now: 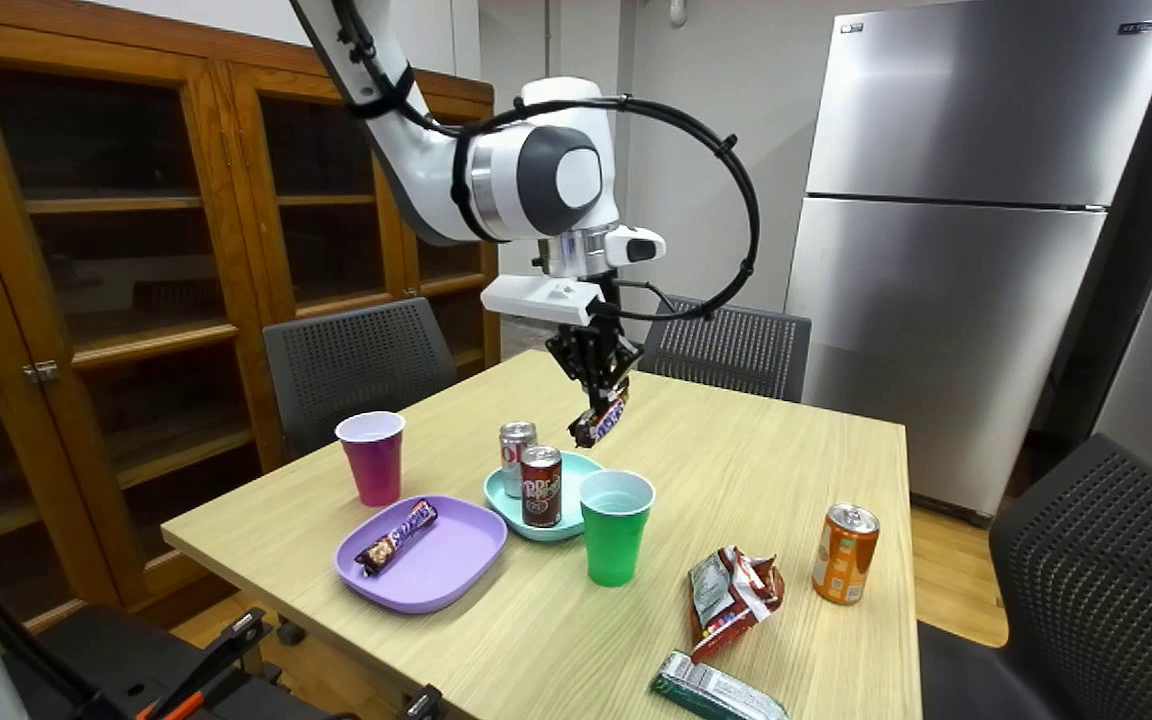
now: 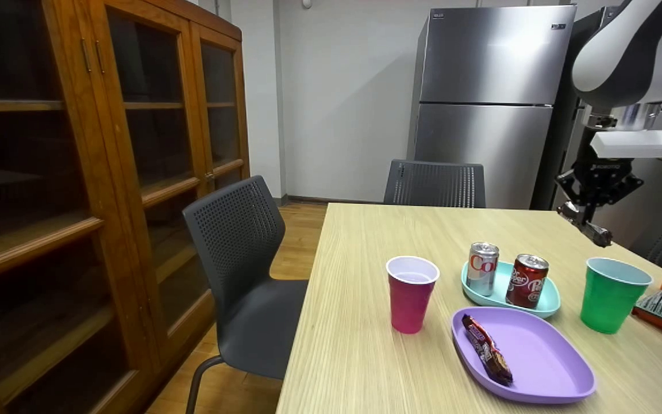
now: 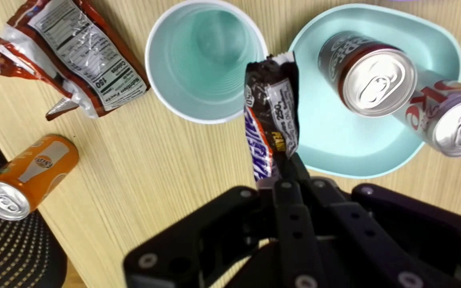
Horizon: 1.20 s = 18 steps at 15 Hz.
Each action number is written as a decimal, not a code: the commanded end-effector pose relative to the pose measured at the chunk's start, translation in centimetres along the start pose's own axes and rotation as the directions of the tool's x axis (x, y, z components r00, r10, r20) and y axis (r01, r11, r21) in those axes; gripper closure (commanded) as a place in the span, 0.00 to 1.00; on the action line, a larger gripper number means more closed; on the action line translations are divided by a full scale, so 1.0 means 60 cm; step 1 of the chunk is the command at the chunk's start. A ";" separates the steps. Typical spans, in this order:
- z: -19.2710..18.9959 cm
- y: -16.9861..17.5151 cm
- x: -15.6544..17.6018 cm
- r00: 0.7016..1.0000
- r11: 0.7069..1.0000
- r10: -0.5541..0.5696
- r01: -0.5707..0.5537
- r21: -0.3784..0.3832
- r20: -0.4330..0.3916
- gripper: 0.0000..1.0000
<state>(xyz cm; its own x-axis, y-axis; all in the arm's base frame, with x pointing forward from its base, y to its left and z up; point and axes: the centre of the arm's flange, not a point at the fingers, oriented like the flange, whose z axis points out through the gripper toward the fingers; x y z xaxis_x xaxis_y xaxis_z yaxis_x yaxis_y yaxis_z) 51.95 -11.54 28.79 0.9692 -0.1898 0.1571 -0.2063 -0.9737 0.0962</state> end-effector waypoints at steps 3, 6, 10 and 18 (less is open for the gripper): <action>-0.035 -0.048 -0.069 0.991 0.991 -0.129 0.130 0.039 -0.020 1.00; -0.041 -0.071 -0.098 0.985 0.982 -0.172 0.172 0.080 -0.001 1.00; -0.042 -0.095 -0.134 0.974 0.968 -0.224 0.221 0.116 0.015 1.00; -0.011 -0.141 -0.193 0.964 0.958 -0.261 0.251 0.138 0.058 1.00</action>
<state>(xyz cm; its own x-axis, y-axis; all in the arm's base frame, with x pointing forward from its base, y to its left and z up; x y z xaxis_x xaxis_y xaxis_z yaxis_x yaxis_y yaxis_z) 44.13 -2.10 26.62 0.9970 0.0467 0.0617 0.0461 -0.9989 0.0117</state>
